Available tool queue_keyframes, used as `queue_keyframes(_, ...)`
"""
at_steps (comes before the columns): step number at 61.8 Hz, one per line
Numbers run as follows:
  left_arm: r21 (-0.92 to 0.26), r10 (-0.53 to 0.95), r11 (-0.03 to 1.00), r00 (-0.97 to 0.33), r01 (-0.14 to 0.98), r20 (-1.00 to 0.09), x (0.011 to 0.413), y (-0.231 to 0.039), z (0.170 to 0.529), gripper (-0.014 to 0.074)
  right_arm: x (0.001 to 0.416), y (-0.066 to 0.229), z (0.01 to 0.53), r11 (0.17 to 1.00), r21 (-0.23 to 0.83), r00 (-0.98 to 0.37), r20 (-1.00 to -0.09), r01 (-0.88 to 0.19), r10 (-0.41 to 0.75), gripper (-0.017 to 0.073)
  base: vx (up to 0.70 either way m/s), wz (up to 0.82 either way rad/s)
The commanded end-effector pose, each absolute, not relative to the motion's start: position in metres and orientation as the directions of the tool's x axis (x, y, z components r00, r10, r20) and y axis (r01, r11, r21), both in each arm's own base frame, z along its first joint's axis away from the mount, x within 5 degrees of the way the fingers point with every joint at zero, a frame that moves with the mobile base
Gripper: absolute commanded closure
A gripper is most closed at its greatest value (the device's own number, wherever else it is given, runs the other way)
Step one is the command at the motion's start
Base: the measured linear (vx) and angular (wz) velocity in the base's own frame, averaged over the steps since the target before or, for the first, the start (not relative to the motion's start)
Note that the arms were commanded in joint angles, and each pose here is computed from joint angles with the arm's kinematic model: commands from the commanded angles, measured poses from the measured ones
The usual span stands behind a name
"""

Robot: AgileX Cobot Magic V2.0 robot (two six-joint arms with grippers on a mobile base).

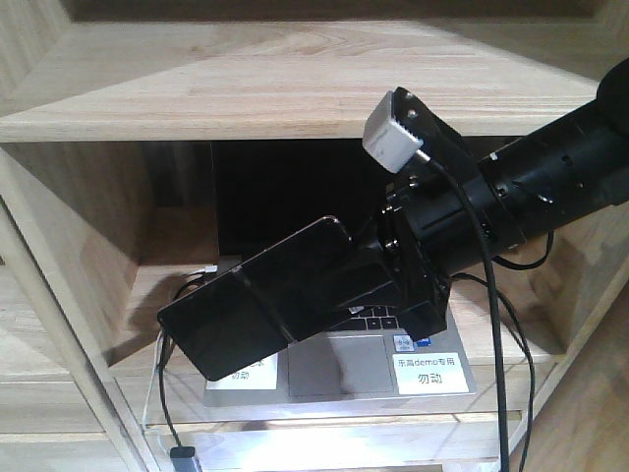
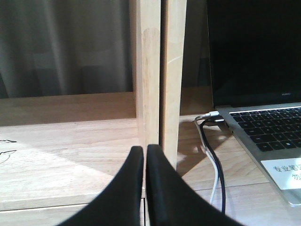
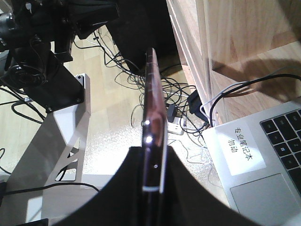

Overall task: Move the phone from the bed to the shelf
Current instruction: 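Hold the phone in the right gripper while driving up to the wooden shelf, then raise the right gripper with the phone above the shelf over the laptop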

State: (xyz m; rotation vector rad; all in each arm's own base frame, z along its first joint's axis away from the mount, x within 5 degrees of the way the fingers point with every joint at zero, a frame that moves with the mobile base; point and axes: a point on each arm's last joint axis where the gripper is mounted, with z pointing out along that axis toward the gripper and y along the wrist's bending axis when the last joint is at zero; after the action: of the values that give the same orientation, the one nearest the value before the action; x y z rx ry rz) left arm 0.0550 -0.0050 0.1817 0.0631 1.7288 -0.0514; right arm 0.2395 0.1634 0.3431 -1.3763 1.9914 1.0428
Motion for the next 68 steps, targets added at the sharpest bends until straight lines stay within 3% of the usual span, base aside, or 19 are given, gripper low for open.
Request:
queue_keyframes(1,-0.011,-0.005,0.998,-0.085,0.061,-0.996,0.056,-0.004,0.188,0.0593,0.226,0.163,0.366,0.121,0.313,-0.330,-0.803,-0.942,-0.496,0.0561,0.00,0.00)
queue_keyframes(55,-0.011,-0.005,0.998,-0.085,0.061,-0.996,0.056,-0.004,0.188,0.0593,0.226,0.165,0.368,0.122,0.319,-0.338,-0.814,-0.940,-0.472,0.0561,0.00,0.00)
queue_keyframes(68,-0.011,-0.005,0.998,-0.085,0.061,-0.996,0.056,-0.004,0.188,0.0593,0.219,0.163,0.382,0.120,0.300,-0.322,-0.850,-0.946,-0.417,0.0561,0.00,0.00)
